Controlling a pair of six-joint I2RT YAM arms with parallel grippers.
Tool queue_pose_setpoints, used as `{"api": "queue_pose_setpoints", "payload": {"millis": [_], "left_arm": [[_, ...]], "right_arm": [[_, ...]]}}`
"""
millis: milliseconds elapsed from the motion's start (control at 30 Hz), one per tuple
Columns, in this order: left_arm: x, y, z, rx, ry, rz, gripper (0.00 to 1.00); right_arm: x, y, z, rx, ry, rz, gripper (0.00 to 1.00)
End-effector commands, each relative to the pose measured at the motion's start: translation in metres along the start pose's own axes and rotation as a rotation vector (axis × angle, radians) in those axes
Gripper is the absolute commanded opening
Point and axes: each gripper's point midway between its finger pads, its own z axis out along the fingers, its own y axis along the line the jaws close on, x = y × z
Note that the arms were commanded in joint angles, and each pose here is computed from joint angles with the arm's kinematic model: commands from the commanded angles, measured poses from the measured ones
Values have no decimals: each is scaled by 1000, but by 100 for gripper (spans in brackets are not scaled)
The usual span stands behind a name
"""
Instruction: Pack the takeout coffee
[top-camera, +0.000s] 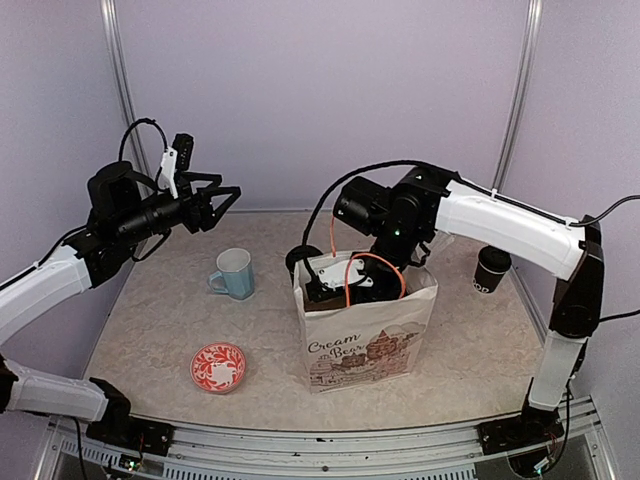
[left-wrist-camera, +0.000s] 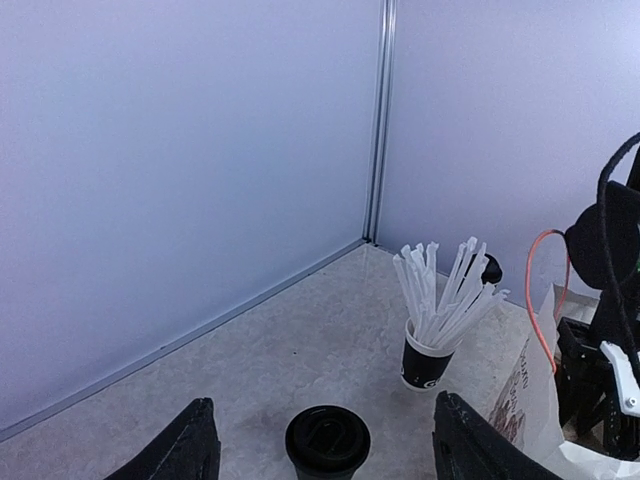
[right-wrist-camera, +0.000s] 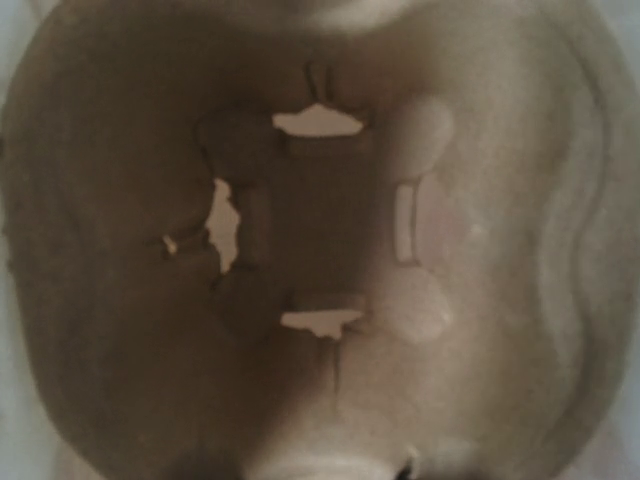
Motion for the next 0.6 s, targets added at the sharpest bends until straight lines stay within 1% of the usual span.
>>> {"api": "queue_pose_setpoints", "payload": {"millis": [0, 133, 333, 400, 567], "left_arm": [[-2, -3, -4, 64, -33, -14, 71], [3, -8, -4, 92, -15, -19, 71], [5, -13, -5, 123, -8, -29, 71], [5, -14, -5, 129, -8, -34, 71], [6, -15, -3, 134, -2, -50, 70]], "right_arm": [[11, 0, 4, 34, 125, -20, 24], [14, 2, 14, 12, 142, -1, 24], [29, 20, 40, -90, 185, 10, 24], [31, 26, 46, -121, 190, 13, 27], [36, 38, 61, -187, 186, 25, 28]]}}
